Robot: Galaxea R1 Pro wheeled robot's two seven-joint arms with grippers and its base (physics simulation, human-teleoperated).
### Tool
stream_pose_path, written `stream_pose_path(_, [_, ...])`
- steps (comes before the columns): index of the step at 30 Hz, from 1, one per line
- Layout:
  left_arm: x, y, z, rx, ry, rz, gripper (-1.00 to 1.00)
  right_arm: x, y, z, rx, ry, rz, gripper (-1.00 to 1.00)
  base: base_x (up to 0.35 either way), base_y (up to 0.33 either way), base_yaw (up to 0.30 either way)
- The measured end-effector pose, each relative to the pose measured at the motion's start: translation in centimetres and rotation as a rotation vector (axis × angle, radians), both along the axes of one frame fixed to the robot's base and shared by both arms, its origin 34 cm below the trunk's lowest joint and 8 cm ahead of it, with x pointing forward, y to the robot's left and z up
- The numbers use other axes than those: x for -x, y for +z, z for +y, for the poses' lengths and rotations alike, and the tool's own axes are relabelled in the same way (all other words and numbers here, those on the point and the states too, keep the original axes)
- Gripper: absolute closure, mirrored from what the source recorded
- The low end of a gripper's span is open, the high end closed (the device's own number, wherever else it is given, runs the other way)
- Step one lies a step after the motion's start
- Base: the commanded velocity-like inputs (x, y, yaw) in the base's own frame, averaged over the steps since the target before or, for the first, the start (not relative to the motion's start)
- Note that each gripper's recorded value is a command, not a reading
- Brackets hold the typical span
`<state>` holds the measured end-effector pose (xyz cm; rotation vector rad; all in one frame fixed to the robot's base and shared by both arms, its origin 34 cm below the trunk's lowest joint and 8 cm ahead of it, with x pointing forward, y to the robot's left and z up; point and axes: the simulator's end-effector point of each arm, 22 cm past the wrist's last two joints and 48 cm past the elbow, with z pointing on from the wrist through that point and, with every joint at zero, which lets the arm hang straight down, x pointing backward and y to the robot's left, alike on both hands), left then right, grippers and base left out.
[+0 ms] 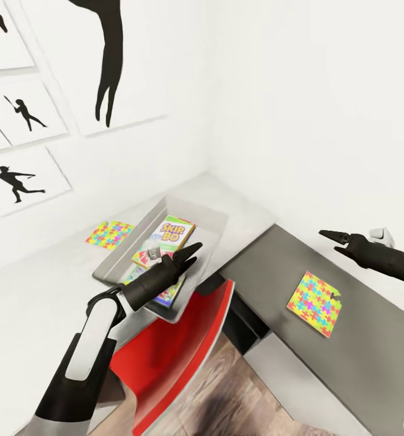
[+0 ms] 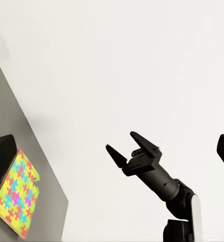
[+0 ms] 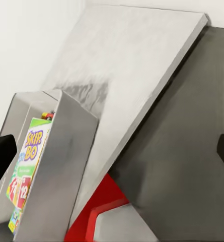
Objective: Put all the toys in the child's room - the three board games (two on the bed and one on the table), the two jigsaw puzzles on the table, and the tennis ball on the table - inside the toy box on the table in the child's room.
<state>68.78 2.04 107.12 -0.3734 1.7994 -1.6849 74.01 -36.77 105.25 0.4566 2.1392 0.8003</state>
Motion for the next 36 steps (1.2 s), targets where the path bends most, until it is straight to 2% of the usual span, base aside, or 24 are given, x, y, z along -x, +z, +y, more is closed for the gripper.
stream_pose_path(11, [0.0,0.0,-0.1,-0.004,-0.002,0.000,-1.00,0.0,0.0,0.1,-0.002,0.001,-0.001,-1.00,0.000,0.000,-0.187])
stream_pose_path(36, [-0.1,-0.2,-0.2,-0.013,-0.001,0.005,-1.00,0.6,-1.0,0.6,-0.020,0.004,0.018,-1.00,0.000,0.000,-0.023])
